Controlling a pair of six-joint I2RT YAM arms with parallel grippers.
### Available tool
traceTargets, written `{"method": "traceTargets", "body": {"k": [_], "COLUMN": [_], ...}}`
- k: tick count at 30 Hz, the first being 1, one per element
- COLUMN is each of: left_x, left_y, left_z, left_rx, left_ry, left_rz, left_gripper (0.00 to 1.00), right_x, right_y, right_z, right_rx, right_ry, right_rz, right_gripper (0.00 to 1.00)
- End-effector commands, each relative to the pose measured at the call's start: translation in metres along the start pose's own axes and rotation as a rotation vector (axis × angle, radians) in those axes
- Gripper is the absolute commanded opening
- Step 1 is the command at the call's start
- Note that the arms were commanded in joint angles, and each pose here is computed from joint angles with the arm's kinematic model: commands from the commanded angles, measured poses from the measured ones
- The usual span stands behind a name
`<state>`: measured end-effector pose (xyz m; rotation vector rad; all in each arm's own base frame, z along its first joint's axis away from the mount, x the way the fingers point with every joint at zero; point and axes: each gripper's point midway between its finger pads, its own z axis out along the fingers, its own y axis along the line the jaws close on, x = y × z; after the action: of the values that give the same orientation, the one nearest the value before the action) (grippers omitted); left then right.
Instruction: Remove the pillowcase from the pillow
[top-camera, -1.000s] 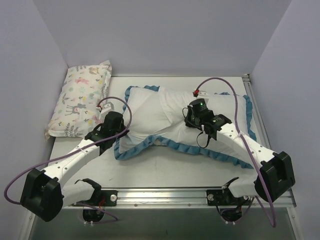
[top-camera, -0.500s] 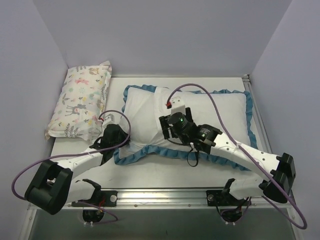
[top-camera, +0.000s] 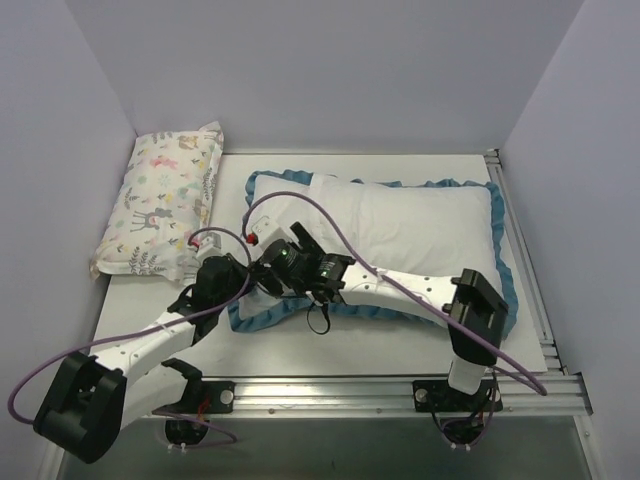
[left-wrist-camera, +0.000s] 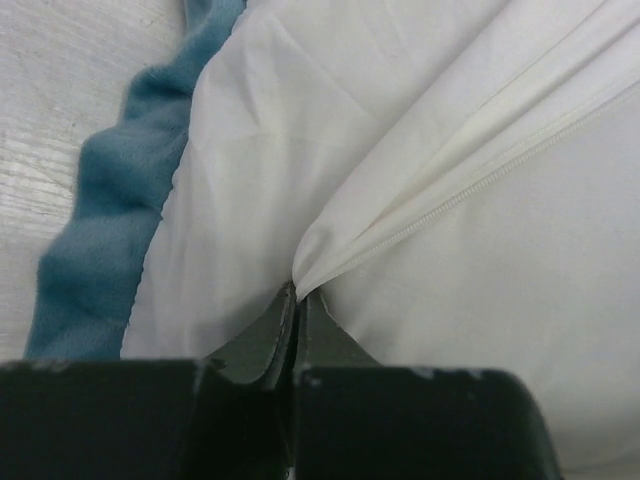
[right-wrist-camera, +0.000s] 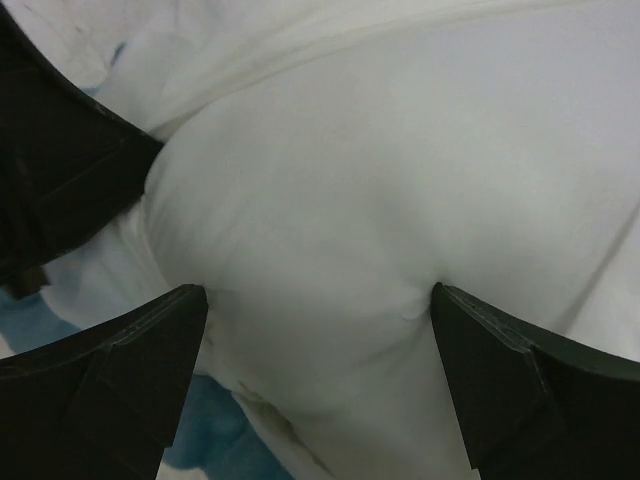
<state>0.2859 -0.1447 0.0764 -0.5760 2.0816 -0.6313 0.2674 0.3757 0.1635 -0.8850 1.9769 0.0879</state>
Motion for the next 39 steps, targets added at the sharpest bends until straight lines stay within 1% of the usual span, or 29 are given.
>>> {"method": "traceTargets", "body": {"k": [1,4,5,6,7,8,9,10,11,13,14,15,16,19,20,22,23,27,30,31,36,39], "left_x": [0.010,0.005,0.005,0.004,0.003,0.002,0.001,0.001,0.000,0.000,0.000,0.001,0.003,0.007,0.014,0.017,0.019,0.027,0.031,0.032,0.040,0.056], "left_y": [0.011,0.007,0.008,0.007,0.005,0.003,0.002,0.000,-0.001,-0.001,-0.001,-0.001,-0.001,0.003,0.012,0.020,0.024,0.037,0.045,0.047,0.056,0.064], "left_z": [-0.009,-0.012,-0.012,-0.012,-0.013,-0.014,-0.014,-0.015,-0.016,-0.017,-0.017,-0.016,-0.016,-0.014,-0.015,-0.016,-0.017,-0.022,-0.025,-0.025,-0.011,-0.004], "left_rx": [-0.044,-0.036,-0.044,-0.042,-0.038,-0.032,-0.025,-0.019,-0.016,-0.015,-0.019,-0.020,-0.024,-0.053,-0.094,-0.125,-0.142,-0.174,-0.197,-0.202,-0.244,-0.270], "left_ry": [0.043,0.031,0.033,0.030,0.033,0.029,0.028,0.027,0.027,0.026,0.031,0.036,0.044,0.061,0.088,0.095,0.105,0.123,0.124,0.126,0.142,0.179], "left_rz": [0.006,0.004,0.005,0.006,0.004,0.001,0.000,-0.001,-0.002,0.001,0.002,0.002,0.002,0.013,0.021,0.023,0.024,0.019,0.017,0.020,0.033,0.063], "left_gripper": [0.00,0.00,0.00,0.00,0.00,0.00,0.00,0.00,0.00,0.00,0.00,0.00,0.00,0.00,0.00,0.00,0.00,0.00,0.00,0.00,0.00,0.00], "right_x": [0.019,0.050,0.052,0.069,0.076,0.078,0.083,0.085,0.083,0.074,0.059,0.057,0.054,0.039,0.038,0.033,0.031,0.022,0.006,-0.001,-0.027,-0.044], "right_y": [0.004,0.006,0.005,0.002,-0.003,-0.005,-0.010,-0.021,-0.027,-0.042,-0.050,-0.058,-0.074,-0.099,-0.120,-0.139,-0.157,-0.191,-0.193,-0.185,-0.170,-0.183], "right_z": [0.021,0.036,0.040,0.049,0.053,0.059,0.059,0.062,0.061,0.057,0.053,0.050,0.050,0.047,0.047,0.044,0.041,0.038,0.034,0.032,0.007,-0.015], "right_rx": [-0.010,0.008,0.029,0.056,0.081,0.086,0.090,0.118,0.124,0.122,0.131,0.140,0.162,0.151,0.177,0.196,0.221,0.267,0.220,0.176,0.090,0.079], "right_ry": [0.079,0.176,0.189,0.249,0.279,0.301,0.331,0.342,0.342,0.336,0.309,0.316,0.320,0.306,0.300,0.283,0.272,0.241,0.207,0.198,0.121,0.049], "right_rz": [-0.023,-0.012,-0.012,-0.025,-0.022,0.000,0.014,0.079,0.106,0.165,0.195,0.214,0.274,0.402,0.471,0.529,0.573,0.650,0.688,0.694,0.707,0.745], "right_gripper": [1.00,1.00,1.00,1.00,0.98,0.82,0.60,0.30,0.00,0.00,0.00,0.00,0.00,0.00,0.00,0.00,0.00,0.00,0.00,0.00,0.00,0.00]}}
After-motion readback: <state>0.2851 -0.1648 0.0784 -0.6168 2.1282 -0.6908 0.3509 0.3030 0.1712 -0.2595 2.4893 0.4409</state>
